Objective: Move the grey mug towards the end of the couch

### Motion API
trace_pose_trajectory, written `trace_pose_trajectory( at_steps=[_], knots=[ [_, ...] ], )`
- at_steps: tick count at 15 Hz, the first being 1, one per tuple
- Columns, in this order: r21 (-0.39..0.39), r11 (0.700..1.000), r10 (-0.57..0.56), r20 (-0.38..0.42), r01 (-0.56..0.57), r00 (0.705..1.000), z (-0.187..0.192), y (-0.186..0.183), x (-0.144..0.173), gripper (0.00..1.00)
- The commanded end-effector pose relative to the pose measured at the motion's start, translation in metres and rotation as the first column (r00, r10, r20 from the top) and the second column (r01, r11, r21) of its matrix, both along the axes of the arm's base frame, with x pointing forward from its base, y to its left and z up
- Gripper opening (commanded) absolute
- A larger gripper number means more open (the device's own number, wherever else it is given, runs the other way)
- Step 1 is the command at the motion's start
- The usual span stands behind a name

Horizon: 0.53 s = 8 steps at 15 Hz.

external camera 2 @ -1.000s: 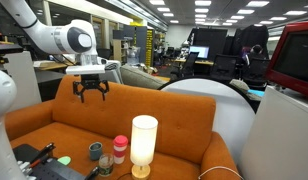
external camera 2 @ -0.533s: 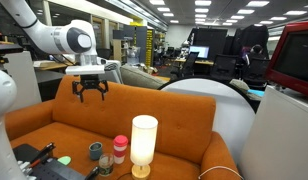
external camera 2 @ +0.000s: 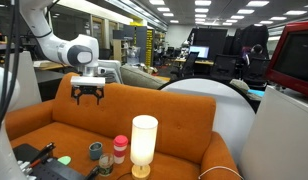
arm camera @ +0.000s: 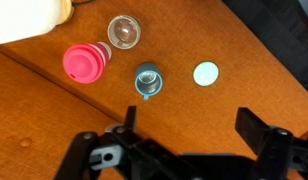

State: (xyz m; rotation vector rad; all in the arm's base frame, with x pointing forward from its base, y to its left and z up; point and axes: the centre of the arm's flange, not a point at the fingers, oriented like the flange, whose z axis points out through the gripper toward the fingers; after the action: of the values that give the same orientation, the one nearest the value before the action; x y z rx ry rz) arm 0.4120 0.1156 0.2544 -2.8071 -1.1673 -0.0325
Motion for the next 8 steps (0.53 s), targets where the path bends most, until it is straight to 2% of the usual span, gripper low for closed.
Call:
trace_pose_trajectory(
  at_steps=[1, 3, 4, 8],
  knots=[
    [0.041, 0.999, 0.025, -0.025, -0.024, 0.999, -0.027, 0.000, 0.036, 1.00],
    [0.004, 0.999, 0.034, -0.025, -0.034, 0.999, -0.039, -0.001, 0.050, 1.00],
    [0.015, 1.000, 0.018, -0.030, -0.018, 0.999, -0.029, -0.001, 0.031, 1.00],
    [0.009, 1.000, 0.025, -0.037, -0.024, 0.999, -0.041, -0.001, 0.044, 1.00]
  ],
)
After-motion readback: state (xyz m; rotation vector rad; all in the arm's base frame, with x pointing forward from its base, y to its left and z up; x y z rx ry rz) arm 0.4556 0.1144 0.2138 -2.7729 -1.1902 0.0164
